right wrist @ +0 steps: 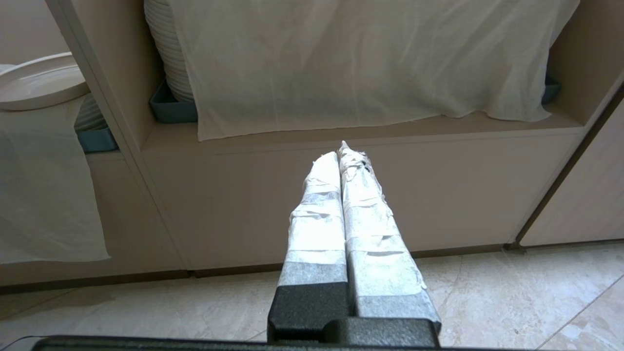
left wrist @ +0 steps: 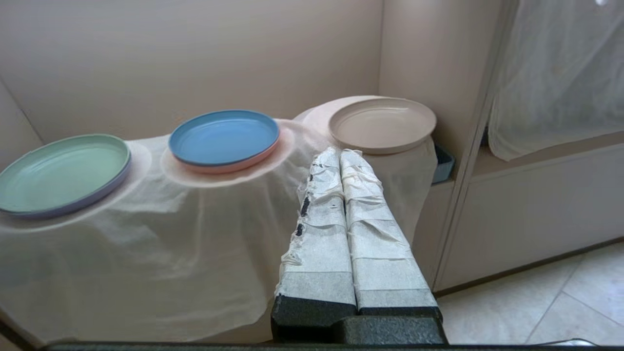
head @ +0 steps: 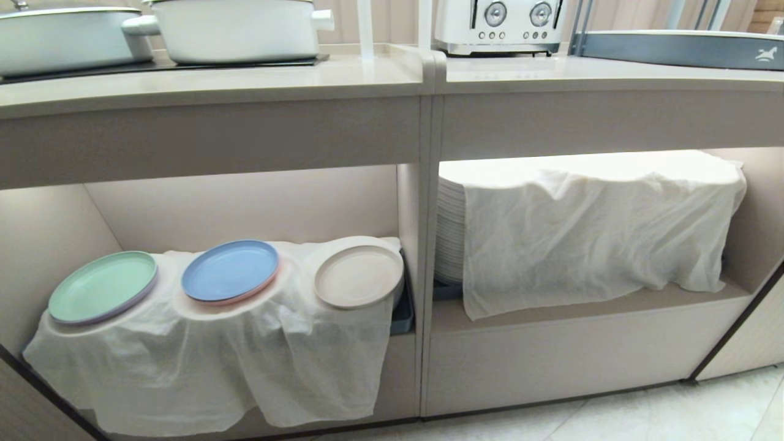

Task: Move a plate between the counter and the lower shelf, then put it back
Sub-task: Pick up the plate in the cupboard

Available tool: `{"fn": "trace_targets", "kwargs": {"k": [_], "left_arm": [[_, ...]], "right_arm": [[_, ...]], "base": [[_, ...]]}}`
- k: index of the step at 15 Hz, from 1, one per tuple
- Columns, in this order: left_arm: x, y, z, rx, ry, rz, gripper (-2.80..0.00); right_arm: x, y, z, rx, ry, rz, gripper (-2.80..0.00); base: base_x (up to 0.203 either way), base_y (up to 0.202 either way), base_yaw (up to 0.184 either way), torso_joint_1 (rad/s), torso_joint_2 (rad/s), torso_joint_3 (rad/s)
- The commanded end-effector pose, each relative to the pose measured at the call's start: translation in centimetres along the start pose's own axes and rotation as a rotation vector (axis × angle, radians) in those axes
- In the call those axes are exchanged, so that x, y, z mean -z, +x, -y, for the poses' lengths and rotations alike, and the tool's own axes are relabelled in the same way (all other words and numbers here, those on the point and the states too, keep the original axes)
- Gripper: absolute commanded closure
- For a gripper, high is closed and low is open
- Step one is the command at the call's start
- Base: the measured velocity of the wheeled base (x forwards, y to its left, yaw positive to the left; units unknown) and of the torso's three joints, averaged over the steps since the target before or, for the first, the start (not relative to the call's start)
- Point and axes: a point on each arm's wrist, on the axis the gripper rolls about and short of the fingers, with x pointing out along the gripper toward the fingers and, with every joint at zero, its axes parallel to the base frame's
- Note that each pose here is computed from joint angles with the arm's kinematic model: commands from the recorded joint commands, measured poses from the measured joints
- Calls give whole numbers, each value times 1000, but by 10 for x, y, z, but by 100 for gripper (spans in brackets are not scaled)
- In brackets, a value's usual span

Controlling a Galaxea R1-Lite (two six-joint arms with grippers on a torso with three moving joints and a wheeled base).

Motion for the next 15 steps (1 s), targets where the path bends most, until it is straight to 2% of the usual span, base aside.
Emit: {"fn": "trace_targets", "kwargs": {"k": [1,4,8,12,15], "left_arm": [[-16,14,-3,10,-14,-80,0],[-35,41,-7,38,-42,-209,0],[-53,88,-12,159,-119,-369,0],[-33,141,-13,229,-216,-605,0],[-8,198,-10,216,-376,-711,0]], "right_arm": [[0,0,0,0,0,0,0],[0,0,0,0,0,0,0],[0,0,0,0,0,0,0],[0,0,0,0,0,0,0],[0,0,0,0,0,0,0]], "base": [[0,0,0,0,0,0],[0,0,0,0,0,0],[0,0,0,0,0,0],[0,0,0,0,0,0],[0,0,0,0,0,0]]}}
